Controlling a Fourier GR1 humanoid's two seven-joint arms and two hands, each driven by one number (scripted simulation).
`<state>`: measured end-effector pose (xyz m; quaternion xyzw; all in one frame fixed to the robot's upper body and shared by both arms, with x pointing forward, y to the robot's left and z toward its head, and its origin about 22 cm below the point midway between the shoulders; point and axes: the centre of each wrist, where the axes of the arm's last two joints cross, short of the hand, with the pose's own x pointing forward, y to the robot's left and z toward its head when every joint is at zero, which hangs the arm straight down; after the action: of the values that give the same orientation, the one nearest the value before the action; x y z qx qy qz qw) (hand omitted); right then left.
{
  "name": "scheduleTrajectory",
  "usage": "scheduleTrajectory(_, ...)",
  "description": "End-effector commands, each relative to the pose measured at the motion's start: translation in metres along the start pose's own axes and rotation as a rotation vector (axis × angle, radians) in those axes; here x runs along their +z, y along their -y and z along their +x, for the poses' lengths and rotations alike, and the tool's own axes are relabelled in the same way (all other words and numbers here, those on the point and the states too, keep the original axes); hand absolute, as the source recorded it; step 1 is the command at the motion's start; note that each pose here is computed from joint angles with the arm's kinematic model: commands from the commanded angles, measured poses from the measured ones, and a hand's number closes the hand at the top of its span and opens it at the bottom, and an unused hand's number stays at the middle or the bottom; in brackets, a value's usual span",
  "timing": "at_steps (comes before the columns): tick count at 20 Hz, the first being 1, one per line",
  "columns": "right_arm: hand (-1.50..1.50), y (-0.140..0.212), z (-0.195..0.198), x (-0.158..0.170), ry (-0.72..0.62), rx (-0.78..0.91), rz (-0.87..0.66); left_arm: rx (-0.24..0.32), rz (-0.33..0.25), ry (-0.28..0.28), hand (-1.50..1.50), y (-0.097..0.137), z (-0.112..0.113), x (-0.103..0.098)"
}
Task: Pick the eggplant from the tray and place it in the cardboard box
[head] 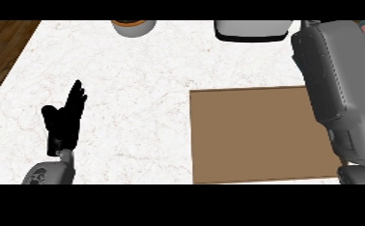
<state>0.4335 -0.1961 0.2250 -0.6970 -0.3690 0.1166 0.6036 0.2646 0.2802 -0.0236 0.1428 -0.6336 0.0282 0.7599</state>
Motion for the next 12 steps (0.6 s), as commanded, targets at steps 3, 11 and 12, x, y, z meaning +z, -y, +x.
scheduleTrajectory(3,1.5,0.004,-0.041,-0.042,-0.072,-0.051,-0.039,-0.003,-0.01,0.015,0.0,-0.006,0.002,0.008)
scheduleTrajectory(11,1.5,-0.04,-0.121,-0.1,-0.091,-0.085,-0.026,0.009,-0.031,0.026,0.0,0.008,-0.01,-0.009)
scheduleTrajectory(12,1.5,-0.044,-0.111,-0.1,-0.091,-0.068,-0.019,-0.001,-0.025,0.031,0.0,0.01,-0.011,-0.006)
